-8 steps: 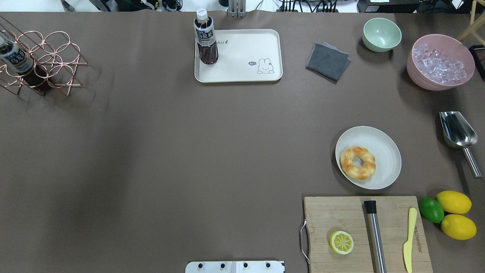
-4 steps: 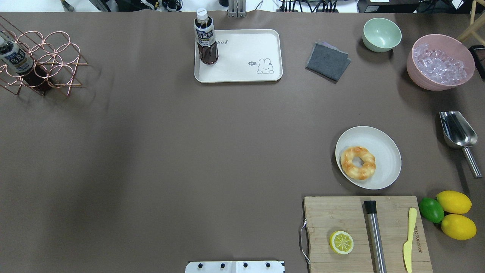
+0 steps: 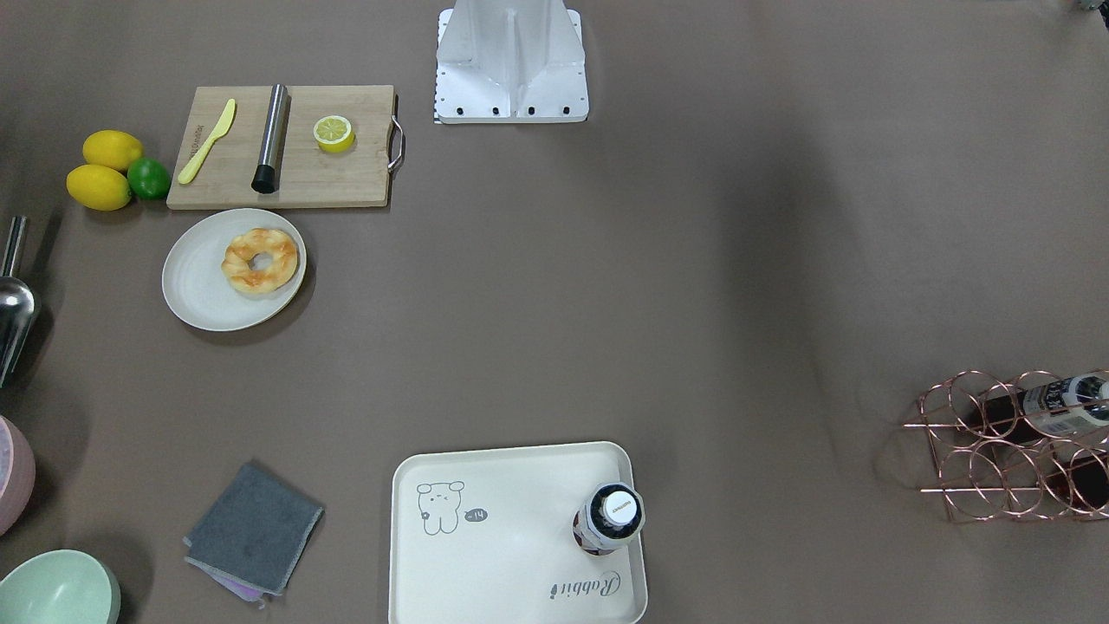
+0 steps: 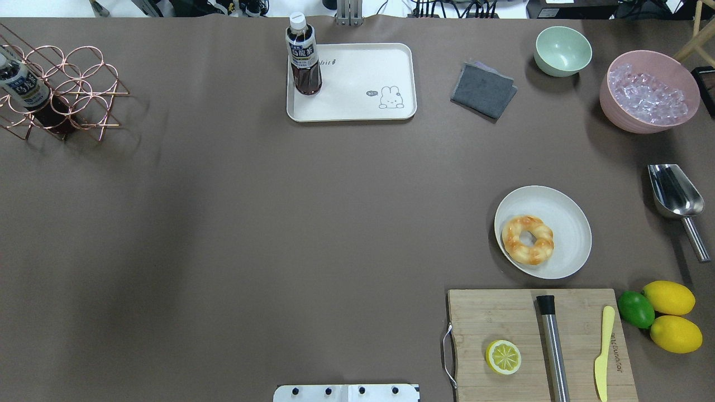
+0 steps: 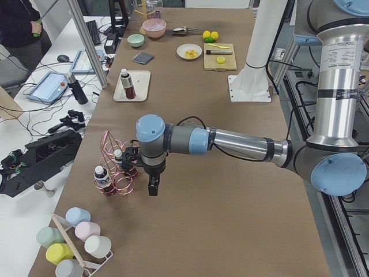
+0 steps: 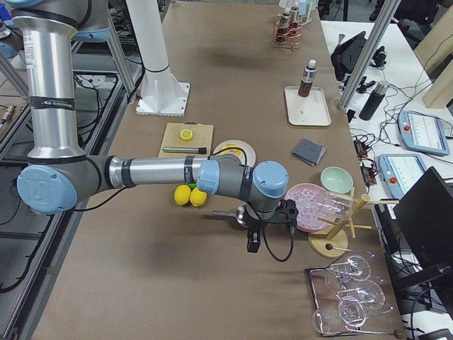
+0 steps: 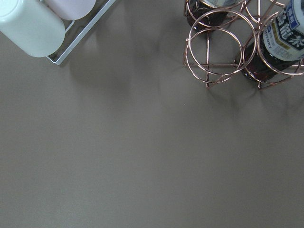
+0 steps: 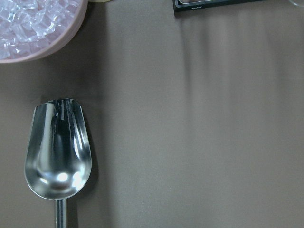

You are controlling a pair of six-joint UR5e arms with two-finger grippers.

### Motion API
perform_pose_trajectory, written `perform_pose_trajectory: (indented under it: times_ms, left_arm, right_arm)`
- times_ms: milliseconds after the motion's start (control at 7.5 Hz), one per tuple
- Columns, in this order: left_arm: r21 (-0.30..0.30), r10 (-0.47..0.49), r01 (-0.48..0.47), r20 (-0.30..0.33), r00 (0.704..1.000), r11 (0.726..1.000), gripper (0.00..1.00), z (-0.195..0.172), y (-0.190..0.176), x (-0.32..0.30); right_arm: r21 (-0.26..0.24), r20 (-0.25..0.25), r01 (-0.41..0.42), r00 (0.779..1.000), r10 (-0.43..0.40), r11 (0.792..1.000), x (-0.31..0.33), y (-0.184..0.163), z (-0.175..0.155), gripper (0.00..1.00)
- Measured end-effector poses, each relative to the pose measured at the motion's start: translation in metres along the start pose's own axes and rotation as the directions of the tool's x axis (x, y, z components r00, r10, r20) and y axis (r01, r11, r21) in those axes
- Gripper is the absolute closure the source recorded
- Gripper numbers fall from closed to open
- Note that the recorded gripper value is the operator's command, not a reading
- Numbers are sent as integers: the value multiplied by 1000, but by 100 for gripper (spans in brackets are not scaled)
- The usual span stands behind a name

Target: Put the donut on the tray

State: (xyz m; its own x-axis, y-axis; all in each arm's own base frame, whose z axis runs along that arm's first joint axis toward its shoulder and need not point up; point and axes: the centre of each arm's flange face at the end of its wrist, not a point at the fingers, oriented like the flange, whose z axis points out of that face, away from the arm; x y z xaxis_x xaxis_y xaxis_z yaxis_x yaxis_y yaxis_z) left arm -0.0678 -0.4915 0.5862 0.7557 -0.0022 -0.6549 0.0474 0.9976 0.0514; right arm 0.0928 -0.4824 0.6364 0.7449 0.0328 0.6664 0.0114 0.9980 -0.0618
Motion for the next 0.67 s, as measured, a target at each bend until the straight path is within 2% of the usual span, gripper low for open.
perform_pose_trajectory:
  times_ms: [667]
  left_arm:
    - [-17, -13, 13, -3, 1000, 1000, 2, 10, 14, -9]
  right_arm:
    - [-2, 1, -8, 1000, 8, 1000, 3, 1, 1, 0]
